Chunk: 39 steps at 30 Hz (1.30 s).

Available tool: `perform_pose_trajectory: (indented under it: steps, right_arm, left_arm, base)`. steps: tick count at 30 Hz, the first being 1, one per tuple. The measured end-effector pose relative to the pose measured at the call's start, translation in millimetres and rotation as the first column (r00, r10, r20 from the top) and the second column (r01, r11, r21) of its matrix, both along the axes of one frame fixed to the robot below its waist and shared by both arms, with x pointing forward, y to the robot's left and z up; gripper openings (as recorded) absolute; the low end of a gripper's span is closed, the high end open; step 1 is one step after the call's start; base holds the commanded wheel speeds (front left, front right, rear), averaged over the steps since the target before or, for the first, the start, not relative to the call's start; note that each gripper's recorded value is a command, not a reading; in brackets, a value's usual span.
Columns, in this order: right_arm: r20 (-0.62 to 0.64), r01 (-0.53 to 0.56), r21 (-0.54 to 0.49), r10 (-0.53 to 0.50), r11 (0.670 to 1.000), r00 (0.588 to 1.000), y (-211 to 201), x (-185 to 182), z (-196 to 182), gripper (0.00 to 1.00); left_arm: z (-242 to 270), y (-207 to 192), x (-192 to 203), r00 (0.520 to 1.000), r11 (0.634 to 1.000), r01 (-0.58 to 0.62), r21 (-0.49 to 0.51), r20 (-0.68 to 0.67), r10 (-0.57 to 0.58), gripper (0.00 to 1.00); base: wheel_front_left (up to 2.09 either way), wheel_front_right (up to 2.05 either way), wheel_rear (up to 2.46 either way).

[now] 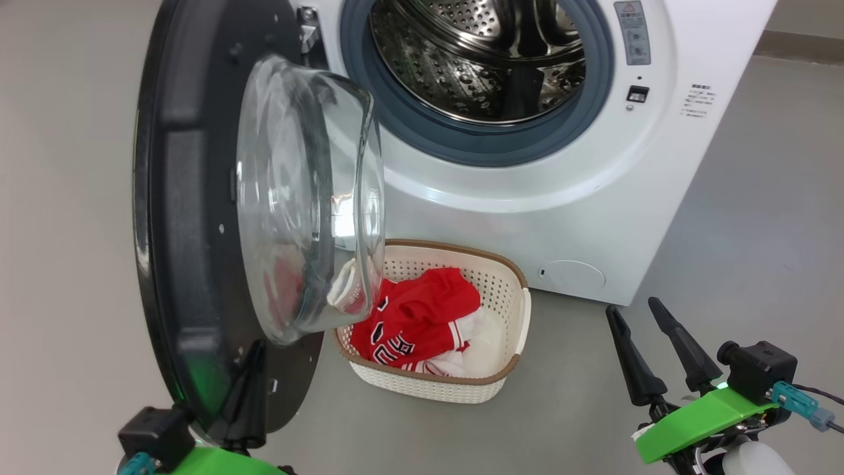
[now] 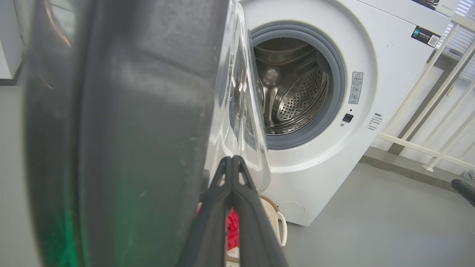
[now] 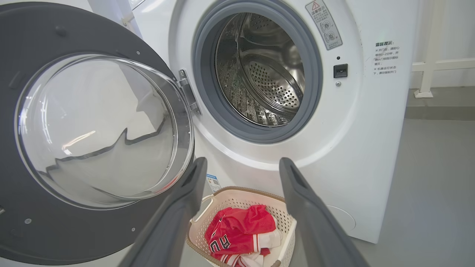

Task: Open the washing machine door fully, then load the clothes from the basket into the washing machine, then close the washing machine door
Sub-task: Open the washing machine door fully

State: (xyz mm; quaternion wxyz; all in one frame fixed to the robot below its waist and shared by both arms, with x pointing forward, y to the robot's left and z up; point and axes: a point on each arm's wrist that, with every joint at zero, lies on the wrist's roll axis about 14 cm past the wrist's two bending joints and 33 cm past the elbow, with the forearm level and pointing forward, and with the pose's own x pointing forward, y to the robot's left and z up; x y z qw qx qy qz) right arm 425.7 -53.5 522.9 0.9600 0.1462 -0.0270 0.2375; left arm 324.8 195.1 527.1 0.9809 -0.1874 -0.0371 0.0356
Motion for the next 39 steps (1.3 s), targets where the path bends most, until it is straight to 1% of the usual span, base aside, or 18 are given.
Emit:
perform_pose_trajectory:
  steps: [10, 12, 21, 33, 39]
  right_arm:
    - [-0.004, -0.049, 0.019, 0.049, 0.999, 0.999, 22.3, 1.7, 0.2, 1.0]
    - [-0.006, -0.052, 0.02, 0.053, 0.998, 0.999, 23.9, 2.1, -0.8, 1.0]
    - [-0.034, -0.079, 0.028, 0.08, 0.996, 0.996, 35.4, 7.2, -11.4, 1.0]
    - [-0.071, -0.09, 0.027, 0.092, 0.996, 0.993, 38.6, 12.4, -27.3, 1.0]
    - [-0.065, -0.095, 0.027, 0.097, 0.995, 0.993, 40.5, 17.6, -26.5, 1.0]
  left_arm:
    - [-3.0, 42.8, -12.3, 0.994, 0.994, -0.104, 0.036, -0.031, 0.105, 0.0]
    - [-3.5, 46.6, -12.7, 0.993, 0.993, -0.112, 0.042, -0.034, 0.113, 0.0]
    - [-7.9, 88.7, -9.1, 0.978, 0.978, -0.187, 0.096, -0.07, 0.194, 0.0]
    - [-15.5, 113.0, 4.1, 0.969, 0.967, -0.215, 0.136, -0.096, 0.228, 0.0]
    - [-21.3, 122.8, 6.3, 0.962, 0.962, -0.233, 0.141, -0.112, 0.25, 0.0]
  base:
    - [0.0, 0.0, 0.0]
    - [0.0, 0.0, 0.0]
    - [0.0, 0.0, 0.0]
    - [0.0, 0.0, 0.0]
    - [0.0, 0.0, 0.0]
